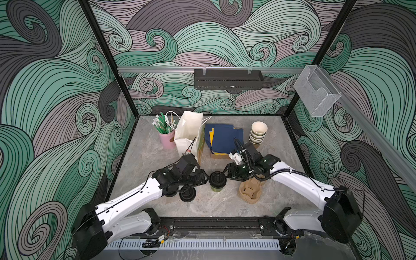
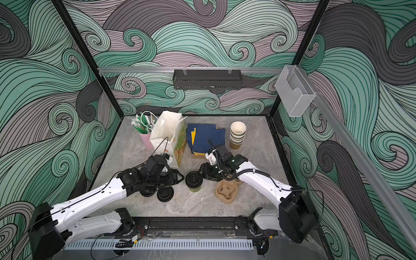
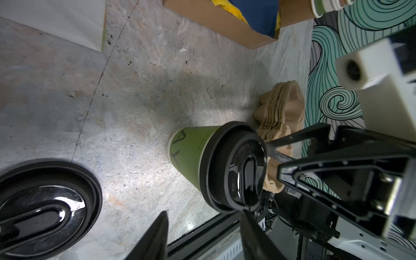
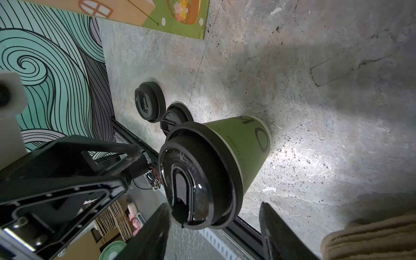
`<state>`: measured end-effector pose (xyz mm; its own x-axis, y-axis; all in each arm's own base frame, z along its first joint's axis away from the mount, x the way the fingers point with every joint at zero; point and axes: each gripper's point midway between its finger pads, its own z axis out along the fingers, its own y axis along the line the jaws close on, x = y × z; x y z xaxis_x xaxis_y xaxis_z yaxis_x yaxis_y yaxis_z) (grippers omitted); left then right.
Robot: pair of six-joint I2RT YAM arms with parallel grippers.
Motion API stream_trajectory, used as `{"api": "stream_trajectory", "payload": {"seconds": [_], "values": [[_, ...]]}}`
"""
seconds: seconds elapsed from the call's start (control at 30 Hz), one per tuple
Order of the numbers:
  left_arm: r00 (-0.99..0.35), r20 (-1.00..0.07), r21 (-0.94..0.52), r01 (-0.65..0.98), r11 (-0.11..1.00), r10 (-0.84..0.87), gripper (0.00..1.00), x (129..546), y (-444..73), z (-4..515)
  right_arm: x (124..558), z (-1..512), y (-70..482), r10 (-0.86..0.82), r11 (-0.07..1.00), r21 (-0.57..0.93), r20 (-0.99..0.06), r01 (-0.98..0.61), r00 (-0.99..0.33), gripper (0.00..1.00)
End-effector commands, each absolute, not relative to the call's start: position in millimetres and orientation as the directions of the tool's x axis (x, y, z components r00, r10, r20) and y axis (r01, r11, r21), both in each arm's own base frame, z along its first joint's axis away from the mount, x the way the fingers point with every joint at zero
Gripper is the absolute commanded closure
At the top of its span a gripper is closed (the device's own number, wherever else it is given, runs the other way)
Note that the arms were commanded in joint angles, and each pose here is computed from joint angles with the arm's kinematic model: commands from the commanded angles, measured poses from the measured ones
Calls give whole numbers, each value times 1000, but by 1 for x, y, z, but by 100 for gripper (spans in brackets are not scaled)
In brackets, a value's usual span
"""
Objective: Pack the takeout coffee
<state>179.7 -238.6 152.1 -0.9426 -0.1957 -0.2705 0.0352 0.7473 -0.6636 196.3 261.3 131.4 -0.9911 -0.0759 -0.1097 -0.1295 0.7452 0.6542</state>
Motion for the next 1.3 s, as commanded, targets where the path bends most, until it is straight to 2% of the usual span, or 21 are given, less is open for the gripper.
{"api": "stream_trajectory", "payload": {"seconds": [0.0, 0.13, 0.37, 1.27], "values": [[-961, -200, -713, 9, 701, -191, 50, 162, -238, 132, 195, 134, 267, -100, 731, 667, -109, -147, -989, 35], [-977, -140, -744, -2, 668, -158, 53, 150, -243, 125, 195, 129, 269, -106, 737, 661, -97, -143, -990, 36], [-985, -120, -781, 17, 624, -124, 57, 152, -260, 128, 192, 124, 271, -110, 743, 655, -83, -137, -990, 37], [-974, -142, -792, 5, 611, -177, 67, 174, -272, 120, 187, 115, 269, -109, 766, 630, -63, -124, -992, 40]]}}
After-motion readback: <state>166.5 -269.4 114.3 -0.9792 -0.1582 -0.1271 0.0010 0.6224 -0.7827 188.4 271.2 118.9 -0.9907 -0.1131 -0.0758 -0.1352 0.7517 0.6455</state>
